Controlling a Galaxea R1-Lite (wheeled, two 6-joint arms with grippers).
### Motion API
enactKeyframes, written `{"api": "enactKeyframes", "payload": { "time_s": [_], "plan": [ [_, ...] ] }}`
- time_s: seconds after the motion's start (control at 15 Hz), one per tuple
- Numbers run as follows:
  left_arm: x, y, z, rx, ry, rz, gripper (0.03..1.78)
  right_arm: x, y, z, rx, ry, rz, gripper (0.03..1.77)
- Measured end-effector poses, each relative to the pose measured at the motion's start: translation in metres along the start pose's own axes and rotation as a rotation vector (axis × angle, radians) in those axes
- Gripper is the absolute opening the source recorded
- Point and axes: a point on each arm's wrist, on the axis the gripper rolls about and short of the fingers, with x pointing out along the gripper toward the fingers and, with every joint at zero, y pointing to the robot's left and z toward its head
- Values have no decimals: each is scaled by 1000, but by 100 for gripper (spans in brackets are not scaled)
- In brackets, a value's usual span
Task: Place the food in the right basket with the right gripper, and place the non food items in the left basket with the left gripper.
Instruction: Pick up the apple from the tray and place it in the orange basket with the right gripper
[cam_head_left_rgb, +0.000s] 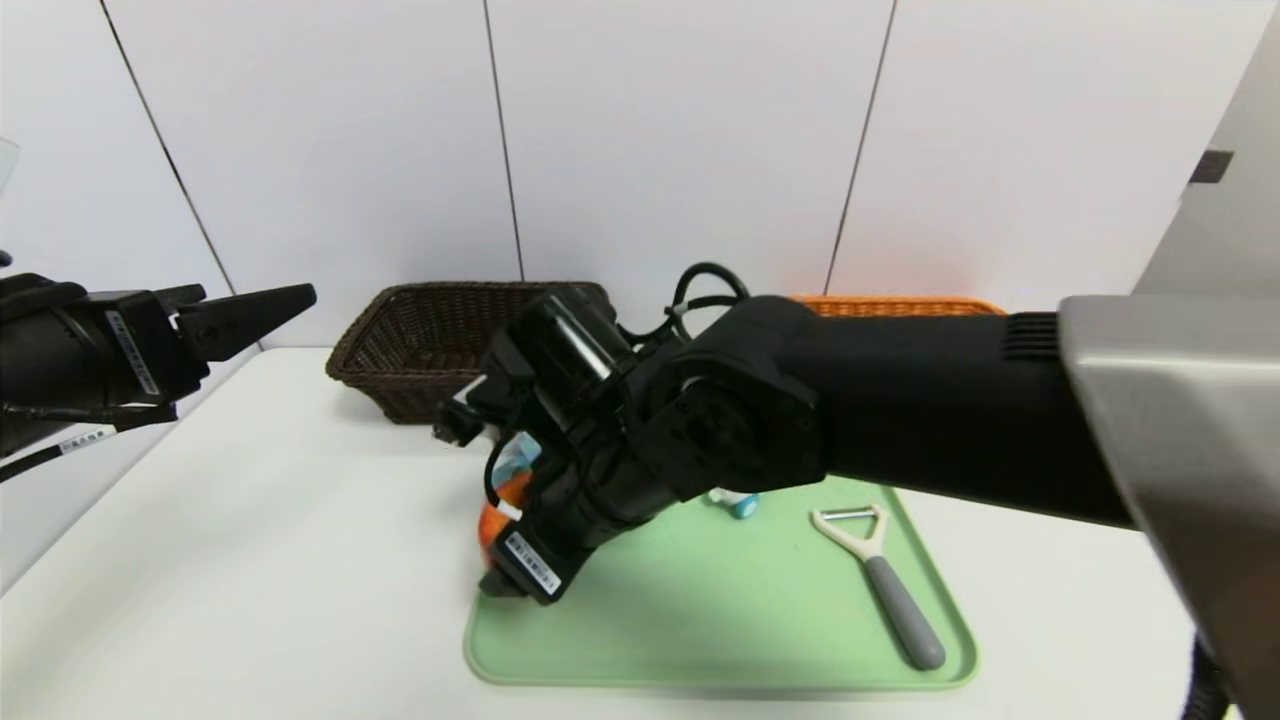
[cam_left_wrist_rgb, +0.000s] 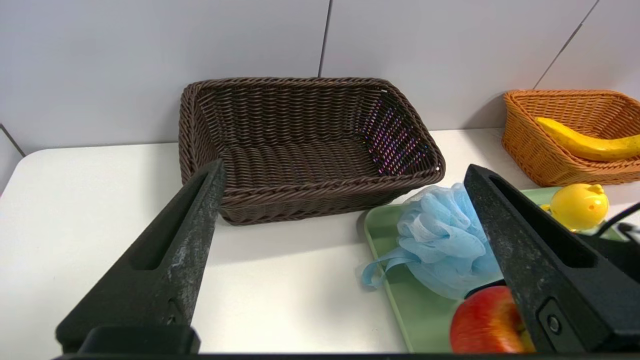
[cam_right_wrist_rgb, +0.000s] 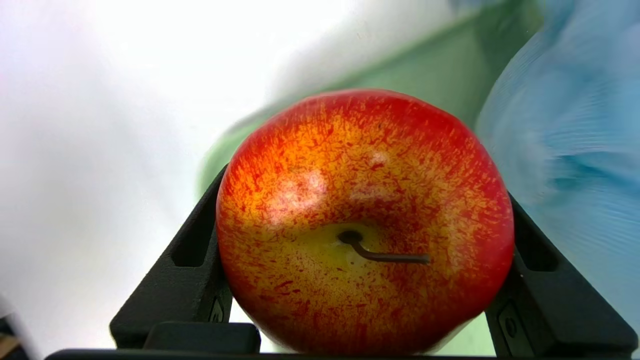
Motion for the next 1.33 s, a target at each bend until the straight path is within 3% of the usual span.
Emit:
{"api": "enactKeyframes", "payload": {
  "time_s": [0.27,0.4,0.6,0.87,1.33],
  "plan": [
    [1,0,1,0,-2,-2,169,-78,9,17,1,-162,-11,129],
    [1,0,1,0,-1,-2,169,-118,-5,18,40,-238,-54,129],
    [2,0,0,2,3,-3,169,-161,-58,5,142,-299,-196,129],
    [3,1,0,4,8,-1,169,-196,-138,-34,295,-287,-408,129],
    [4,1,-2,4,14,1,169,-183,-248,-109,504,-194,-610,128]
  ]
}}
